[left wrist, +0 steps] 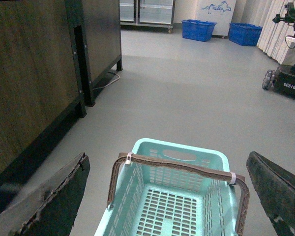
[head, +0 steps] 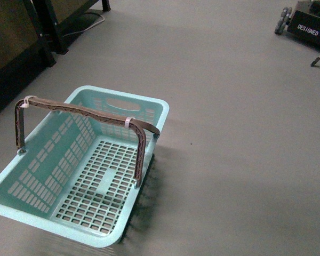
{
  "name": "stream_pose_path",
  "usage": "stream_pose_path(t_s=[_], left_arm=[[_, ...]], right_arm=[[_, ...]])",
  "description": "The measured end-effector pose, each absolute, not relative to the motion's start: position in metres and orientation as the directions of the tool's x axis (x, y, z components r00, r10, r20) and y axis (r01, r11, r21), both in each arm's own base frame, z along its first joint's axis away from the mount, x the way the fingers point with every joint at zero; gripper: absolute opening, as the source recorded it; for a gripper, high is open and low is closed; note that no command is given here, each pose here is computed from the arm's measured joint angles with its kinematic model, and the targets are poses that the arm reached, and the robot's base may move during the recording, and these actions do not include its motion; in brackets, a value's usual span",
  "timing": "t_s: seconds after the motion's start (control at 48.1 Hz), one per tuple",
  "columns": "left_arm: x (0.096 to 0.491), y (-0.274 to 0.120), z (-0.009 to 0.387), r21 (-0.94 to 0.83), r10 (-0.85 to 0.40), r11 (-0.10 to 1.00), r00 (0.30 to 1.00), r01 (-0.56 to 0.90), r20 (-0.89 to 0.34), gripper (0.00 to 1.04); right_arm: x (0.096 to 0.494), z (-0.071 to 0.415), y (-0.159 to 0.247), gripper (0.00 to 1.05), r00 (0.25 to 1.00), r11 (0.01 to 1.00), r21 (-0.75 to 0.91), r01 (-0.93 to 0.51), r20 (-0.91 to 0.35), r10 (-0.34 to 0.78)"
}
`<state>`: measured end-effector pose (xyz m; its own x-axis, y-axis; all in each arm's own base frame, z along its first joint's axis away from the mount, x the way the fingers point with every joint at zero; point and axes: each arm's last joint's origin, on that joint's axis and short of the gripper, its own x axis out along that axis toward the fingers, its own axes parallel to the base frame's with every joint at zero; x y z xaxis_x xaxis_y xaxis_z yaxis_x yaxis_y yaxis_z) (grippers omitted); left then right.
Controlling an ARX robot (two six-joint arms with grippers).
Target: Pick mango and avocado into basket
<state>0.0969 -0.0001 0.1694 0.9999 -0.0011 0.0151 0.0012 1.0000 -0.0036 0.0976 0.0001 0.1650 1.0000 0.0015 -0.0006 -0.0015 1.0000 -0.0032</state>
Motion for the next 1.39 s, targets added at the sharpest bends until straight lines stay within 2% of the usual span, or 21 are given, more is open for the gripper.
stream_pose_path(t_s=[0.916, 1.02, 1.207, 1.394], left_arm=[[0.097, 0.000, 0.169, -0.004, 0.000, 1.000, 1.000, 0.000, 0.015, 0.97], [0.098, 0.001, 0.166, -0.034, 0.133, 0.990, 0.991, -0.134, -0.030, 0.97], [0.113, 0.005, 0.168, -0.228, 0.176, 0.947, 0.960, -0.226, -0.218, 0.97], [0.155, -0.002, 0.183, -0.517, 0.062, 0.825, 0.945, -0.229, -0.320, 0.97]], right_arm=[[0.098, 0.165, 0.000, 0.97, 1.000, 1.000, -0.003, -0.001, -0.001, 0.001], [0.098, 0.165, 0.000, 0.97, 1.000, 1.000, -0.003, -0.002, -0.001, 0.002], [0.098, 0.165, 0.000, 0.97, 1.000, 1.000, -0.003, -0.001, -0.001, 0.001], [0.098, 0.165, 0.000, 0.97, 1.000, 1.000, -0.003, -0.002, -0.001, 0.002]])
